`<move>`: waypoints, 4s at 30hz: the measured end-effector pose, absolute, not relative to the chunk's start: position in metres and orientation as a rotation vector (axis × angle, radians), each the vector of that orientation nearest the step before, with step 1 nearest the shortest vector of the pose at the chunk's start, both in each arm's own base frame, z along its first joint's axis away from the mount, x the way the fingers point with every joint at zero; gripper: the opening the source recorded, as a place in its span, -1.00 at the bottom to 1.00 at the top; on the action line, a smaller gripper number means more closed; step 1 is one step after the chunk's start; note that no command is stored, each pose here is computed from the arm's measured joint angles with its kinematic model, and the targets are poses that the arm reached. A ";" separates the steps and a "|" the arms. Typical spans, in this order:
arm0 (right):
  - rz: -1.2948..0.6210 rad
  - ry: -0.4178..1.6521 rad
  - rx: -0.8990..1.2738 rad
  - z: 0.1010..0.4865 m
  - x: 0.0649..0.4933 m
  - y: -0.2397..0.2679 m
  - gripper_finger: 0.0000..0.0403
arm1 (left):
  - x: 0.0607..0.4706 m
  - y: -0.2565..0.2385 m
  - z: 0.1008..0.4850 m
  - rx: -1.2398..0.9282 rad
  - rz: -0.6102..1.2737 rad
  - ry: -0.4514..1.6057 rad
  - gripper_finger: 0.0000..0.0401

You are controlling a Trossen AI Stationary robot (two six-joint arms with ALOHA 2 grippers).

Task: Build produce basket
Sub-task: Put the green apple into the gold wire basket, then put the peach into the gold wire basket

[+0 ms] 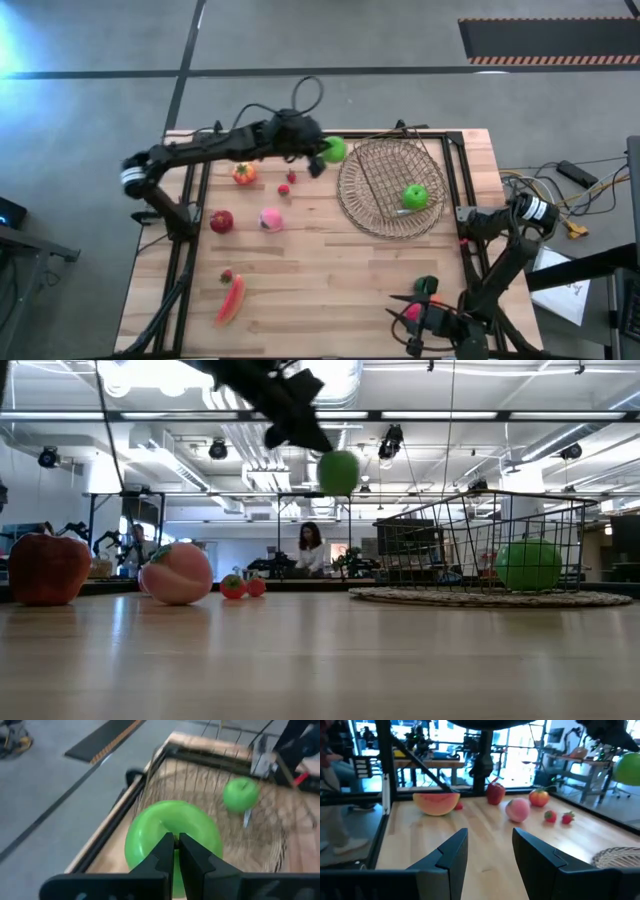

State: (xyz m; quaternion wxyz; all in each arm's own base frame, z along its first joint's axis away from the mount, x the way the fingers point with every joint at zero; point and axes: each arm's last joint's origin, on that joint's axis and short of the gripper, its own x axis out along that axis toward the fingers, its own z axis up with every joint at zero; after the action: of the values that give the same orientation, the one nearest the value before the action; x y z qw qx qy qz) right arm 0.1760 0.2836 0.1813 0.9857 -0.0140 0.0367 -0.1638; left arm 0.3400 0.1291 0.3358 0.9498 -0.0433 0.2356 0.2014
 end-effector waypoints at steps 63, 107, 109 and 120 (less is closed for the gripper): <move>-0.334 0.074 -0.028 0.181 0.178 0.283 -0.26 | 0.500 0.175 0.211 -0.085 0.318 0.501 -1.00; -0.332 0.075 -0.030 0.181 0.177 0.283 -0.26 | 0.474 0.166 0.278 -0.020 0.317 0.519 -0.75; -0.332 0.075 -0.030 0.181 0.177 0.283 -0.26 | 0.463 0.162 0.297 -0.017 0.316 0.521 -0.75; -0.336 0.062 0.029 0.182 0.178 0.283 -0.26 | 0.370 0.117 0.399 0.200 0.355 0.556 -0.75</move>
State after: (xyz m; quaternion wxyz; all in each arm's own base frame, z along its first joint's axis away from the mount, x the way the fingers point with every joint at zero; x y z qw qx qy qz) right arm 0.1781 0.2831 0.1822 0.9854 0.0144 0.0307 -0.1670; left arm 0.3697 0.1165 0.3994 0.9412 0.0982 0.2725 0.1738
